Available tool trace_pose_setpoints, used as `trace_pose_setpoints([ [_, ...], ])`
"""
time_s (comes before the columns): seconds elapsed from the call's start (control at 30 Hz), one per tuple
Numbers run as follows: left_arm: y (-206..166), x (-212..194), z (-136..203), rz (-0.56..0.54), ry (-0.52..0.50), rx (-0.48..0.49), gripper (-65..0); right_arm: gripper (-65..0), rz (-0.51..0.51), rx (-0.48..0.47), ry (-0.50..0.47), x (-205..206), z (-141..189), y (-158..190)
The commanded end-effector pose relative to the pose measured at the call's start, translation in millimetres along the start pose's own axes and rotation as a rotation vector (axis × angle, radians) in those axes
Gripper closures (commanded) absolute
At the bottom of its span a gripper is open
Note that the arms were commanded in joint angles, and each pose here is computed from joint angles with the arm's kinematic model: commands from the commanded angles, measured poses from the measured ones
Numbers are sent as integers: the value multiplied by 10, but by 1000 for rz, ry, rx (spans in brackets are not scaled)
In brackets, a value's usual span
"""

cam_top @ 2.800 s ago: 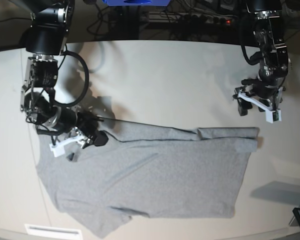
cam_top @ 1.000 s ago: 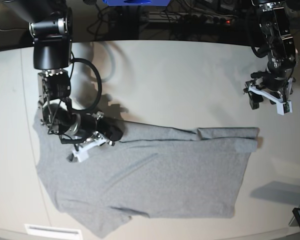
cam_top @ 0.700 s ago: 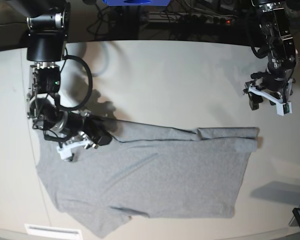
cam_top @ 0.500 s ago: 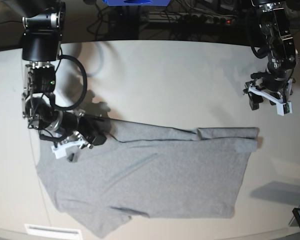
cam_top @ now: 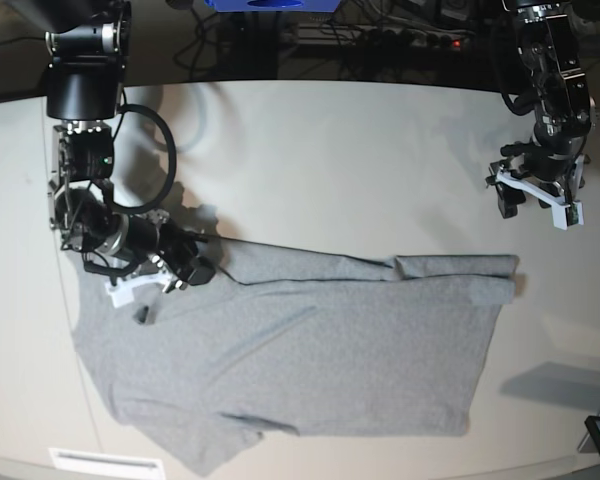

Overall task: Fold the T-shirt properly
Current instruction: 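Lower the right gripper and grasp the shirt's side edge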

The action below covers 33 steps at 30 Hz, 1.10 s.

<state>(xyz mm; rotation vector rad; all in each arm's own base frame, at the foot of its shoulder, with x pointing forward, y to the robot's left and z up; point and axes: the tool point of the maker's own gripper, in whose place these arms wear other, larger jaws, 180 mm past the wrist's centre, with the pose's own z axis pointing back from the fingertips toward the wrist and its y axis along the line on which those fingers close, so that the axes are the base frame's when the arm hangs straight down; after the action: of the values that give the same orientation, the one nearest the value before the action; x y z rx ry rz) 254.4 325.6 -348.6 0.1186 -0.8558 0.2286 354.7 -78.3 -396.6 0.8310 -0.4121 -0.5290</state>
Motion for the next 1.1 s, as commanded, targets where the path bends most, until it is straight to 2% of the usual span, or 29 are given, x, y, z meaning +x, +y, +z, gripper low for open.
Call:
trace_pose_setpoints([
  [0.0,41,147,26,-15,-45,9,-417,-325,25,41,-24,126,33,162],
  [0.4,44,151,27,-16,-46,9,-417,-325,29,50,-83,250,34,211],
  [0.73,47,154,27,-18,-46,10,-417,-325,22,72,-77,218,-20,304],
  [0.87,49,148,28,-18,-44,10,-417,-324,-6,60,-57,198,-93,239],
  [0.93,49,148,28,-18,-44,10,-417,-287,-2,63,-52,203,-118,231],
  [1.07,49,148,28,-18,-44,10,-417,-116,51,93,-47,216,-136,273],
])
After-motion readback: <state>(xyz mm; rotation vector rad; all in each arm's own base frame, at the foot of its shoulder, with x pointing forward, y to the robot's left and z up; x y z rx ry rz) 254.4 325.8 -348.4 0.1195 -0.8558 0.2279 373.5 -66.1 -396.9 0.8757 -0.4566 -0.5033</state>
